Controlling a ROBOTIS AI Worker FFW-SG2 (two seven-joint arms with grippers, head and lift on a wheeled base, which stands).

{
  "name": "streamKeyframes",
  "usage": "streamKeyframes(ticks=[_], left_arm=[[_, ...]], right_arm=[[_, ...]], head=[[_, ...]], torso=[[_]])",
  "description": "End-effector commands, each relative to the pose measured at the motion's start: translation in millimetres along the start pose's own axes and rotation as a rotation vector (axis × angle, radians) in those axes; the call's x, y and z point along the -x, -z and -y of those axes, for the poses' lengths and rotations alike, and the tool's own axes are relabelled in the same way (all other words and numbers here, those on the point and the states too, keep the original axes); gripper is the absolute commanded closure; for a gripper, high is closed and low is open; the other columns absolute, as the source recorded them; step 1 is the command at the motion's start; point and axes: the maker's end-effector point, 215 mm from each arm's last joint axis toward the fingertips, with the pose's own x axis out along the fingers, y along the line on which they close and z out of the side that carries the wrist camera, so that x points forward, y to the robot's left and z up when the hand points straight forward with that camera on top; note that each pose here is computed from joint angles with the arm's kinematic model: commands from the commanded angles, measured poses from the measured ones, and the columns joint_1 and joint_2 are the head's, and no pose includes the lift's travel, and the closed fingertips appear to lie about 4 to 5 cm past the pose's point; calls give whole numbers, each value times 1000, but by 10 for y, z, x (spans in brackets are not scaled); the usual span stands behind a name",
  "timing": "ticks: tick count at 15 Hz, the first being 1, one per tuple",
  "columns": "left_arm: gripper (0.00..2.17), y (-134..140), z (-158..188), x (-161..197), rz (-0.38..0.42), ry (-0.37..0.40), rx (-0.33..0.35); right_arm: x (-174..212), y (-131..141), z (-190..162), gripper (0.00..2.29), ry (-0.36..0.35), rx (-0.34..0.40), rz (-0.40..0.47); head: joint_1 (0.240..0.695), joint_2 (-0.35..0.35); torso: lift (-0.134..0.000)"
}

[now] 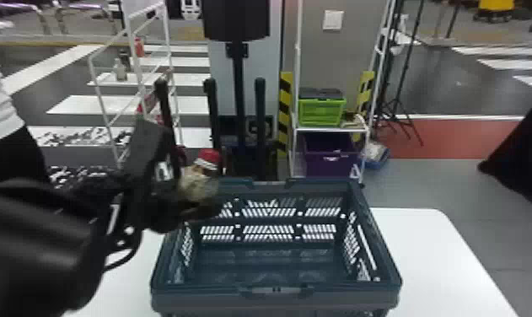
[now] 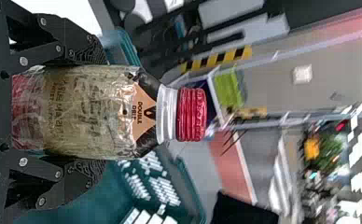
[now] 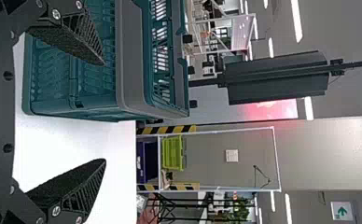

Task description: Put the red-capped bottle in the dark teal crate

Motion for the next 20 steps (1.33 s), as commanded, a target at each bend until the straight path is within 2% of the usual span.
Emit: streamKeyframes(ticks=[1,3,6,11,13,17,19,20], left_arm=[[1706,-13,224,-452,-113,76,-78],[1706,150,452,-809,-219,177,-86],[1706,495,701,-1212,-359,286,-161],[1706,1023,840,-1610,-506,340,-314],[1706,1115,857,-1671,-524,344,-378],[1686,1327,774,-1704,-561,326,-443],[1642,1342,790,-1713,-557,329,-443],[1528,1354,806,-1719,-555,331,-447]], right_arm=[[15,1,36,151,7,-4,4],[34,0,70,151,13,-6,11],[69,-3,101,151,20,-6,20],[102,-50,89,151,17,-3,30],[112,-47,82,151,18,-5,30],[115,-45,83,151,22,-8,34],[114,-34,88,151,23,-9,33],[108,-37,82,151,22,-10,34]], head=[[499,0],[499,0],[499,0],[499,0],[499,0],[499,0],[499,0],[499,0]], torso=[[0],[0],[0],[0],[0],[0],[0],[0]])
